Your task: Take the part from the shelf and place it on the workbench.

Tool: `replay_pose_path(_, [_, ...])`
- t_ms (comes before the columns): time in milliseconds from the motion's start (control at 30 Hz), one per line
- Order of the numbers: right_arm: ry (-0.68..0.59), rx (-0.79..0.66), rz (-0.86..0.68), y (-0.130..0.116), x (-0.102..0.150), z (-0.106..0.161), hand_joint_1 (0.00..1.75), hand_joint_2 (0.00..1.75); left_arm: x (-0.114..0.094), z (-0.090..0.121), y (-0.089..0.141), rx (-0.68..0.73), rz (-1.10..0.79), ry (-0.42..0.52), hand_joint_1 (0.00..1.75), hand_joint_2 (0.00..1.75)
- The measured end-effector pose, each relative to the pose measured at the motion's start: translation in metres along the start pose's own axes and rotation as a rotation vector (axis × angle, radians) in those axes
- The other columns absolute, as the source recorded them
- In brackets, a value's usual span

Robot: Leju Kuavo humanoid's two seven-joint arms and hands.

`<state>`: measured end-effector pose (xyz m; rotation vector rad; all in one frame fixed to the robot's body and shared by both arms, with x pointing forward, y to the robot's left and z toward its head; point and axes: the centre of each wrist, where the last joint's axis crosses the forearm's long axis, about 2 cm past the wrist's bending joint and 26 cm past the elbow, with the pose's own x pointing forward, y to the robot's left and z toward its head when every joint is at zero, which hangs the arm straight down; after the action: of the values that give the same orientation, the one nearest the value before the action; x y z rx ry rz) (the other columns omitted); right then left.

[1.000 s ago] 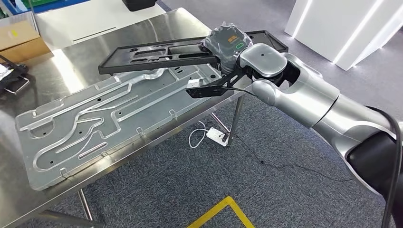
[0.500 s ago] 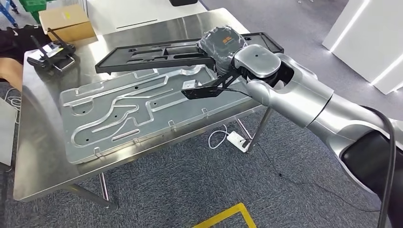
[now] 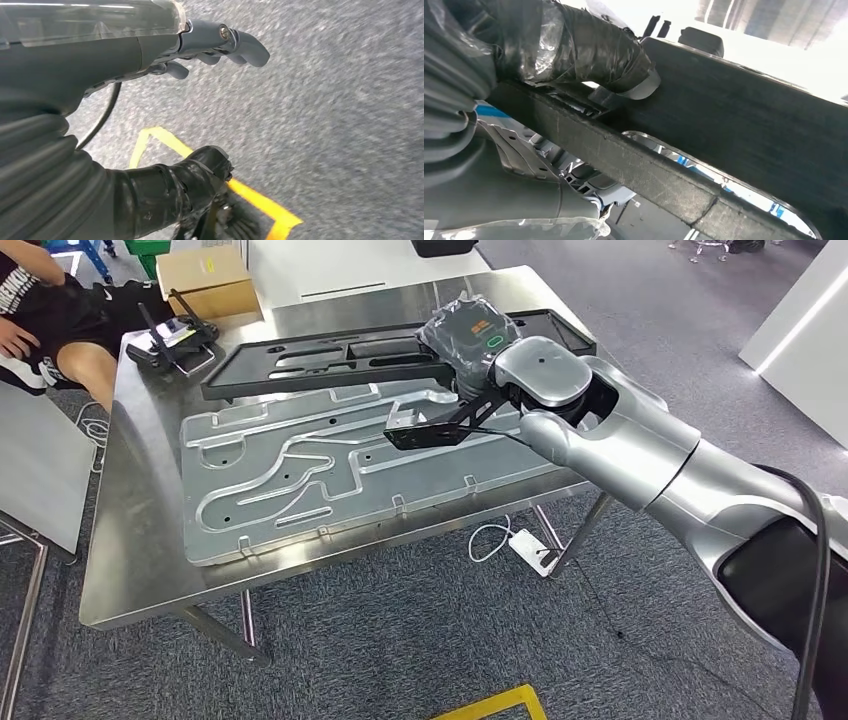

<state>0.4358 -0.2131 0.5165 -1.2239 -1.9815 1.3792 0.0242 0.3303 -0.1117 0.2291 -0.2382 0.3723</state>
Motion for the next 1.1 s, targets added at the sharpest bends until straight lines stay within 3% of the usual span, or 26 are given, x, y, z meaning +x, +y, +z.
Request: replay_pose_path(1100, [0.018, 0.017, -0.02, 0.014, -0.005, 0.004, 1.75, 1.75, 0.001, 0.0, 0.002, 0.034, 0.002, 0.001, 0.0, 1.75])
